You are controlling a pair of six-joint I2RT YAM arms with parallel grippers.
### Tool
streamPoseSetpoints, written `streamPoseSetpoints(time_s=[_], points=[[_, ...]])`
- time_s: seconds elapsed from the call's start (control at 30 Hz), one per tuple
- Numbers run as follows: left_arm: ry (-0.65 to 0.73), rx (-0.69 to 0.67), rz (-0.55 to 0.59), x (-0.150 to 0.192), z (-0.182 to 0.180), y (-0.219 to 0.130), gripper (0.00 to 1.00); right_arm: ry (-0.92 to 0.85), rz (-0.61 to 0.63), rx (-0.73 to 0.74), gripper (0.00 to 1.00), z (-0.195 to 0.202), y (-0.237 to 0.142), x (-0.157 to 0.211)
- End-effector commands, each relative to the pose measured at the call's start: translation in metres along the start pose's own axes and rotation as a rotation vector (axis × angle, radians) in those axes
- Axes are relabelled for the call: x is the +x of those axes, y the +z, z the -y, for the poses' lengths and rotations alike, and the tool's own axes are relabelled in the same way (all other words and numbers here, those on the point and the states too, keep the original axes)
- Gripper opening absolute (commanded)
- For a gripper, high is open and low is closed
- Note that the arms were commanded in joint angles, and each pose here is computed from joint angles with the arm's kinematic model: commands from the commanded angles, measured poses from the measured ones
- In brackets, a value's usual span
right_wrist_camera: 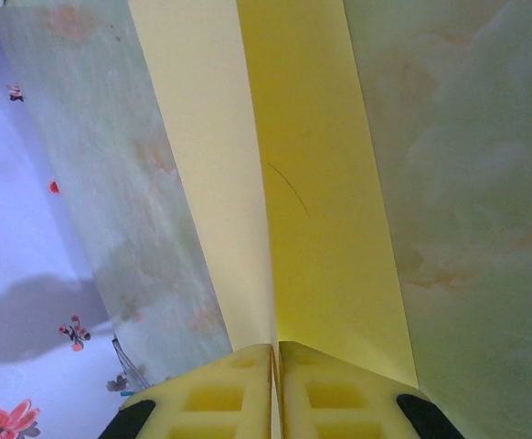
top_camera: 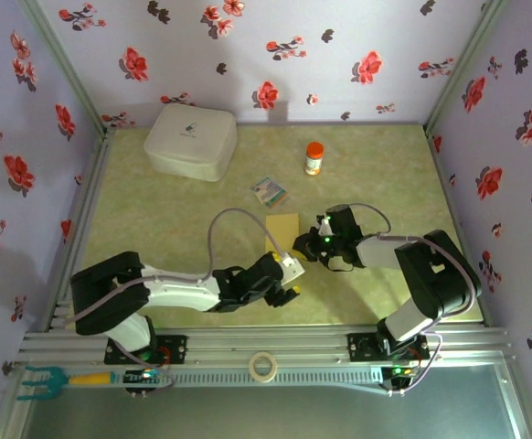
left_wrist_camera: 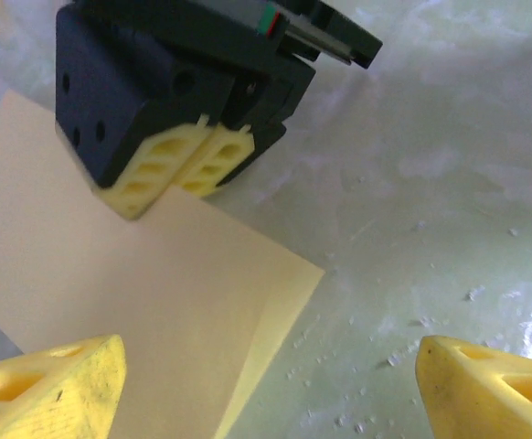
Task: Fold a paper plane with a square sheet of paper (pick it up from the middle)
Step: Fold the triangle a second time at the center of the table.
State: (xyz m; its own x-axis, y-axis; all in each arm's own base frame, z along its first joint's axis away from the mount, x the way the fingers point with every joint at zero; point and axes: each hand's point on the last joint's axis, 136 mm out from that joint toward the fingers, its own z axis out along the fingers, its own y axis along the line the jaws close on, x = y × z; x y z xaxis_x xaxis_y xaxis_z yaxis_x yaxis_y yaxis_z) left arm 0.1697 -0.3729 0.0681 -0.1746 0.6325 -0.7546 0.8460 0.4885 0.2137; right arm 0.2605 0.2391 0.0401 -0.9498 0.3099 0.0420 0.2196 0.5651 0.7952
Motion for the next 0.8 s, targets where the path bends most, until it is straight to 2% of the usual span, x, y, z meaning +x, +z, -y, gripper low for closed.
streamPoseSetpoints(time_s=[0.0,0.23,0.57,0.77], points=[[0.093,-0.120,0.000,-0.012,-0.015,0.005,0.83,-0.013,0.001,-0.019,0.11,-0.009,-0.003,-0.003],[0.124,-0.182,-0.056,-0.007,-0.021,0.016,0.81,-0.007,0.009,-0.020,0.11,-0.008,-0.003,-0.004],[0.137,-0.178,-0.110,-0.001,-0.018,0.024,0.64,-0.008,0.009,-0.024,0.12,-0.011,-0.003,-0.004],[0.132,-0.180,-0.100,-0.004,-0.017,0.026,0.58,0.000,0.011,-0.019,0.13,-0.007,-0.002,-0.004]])
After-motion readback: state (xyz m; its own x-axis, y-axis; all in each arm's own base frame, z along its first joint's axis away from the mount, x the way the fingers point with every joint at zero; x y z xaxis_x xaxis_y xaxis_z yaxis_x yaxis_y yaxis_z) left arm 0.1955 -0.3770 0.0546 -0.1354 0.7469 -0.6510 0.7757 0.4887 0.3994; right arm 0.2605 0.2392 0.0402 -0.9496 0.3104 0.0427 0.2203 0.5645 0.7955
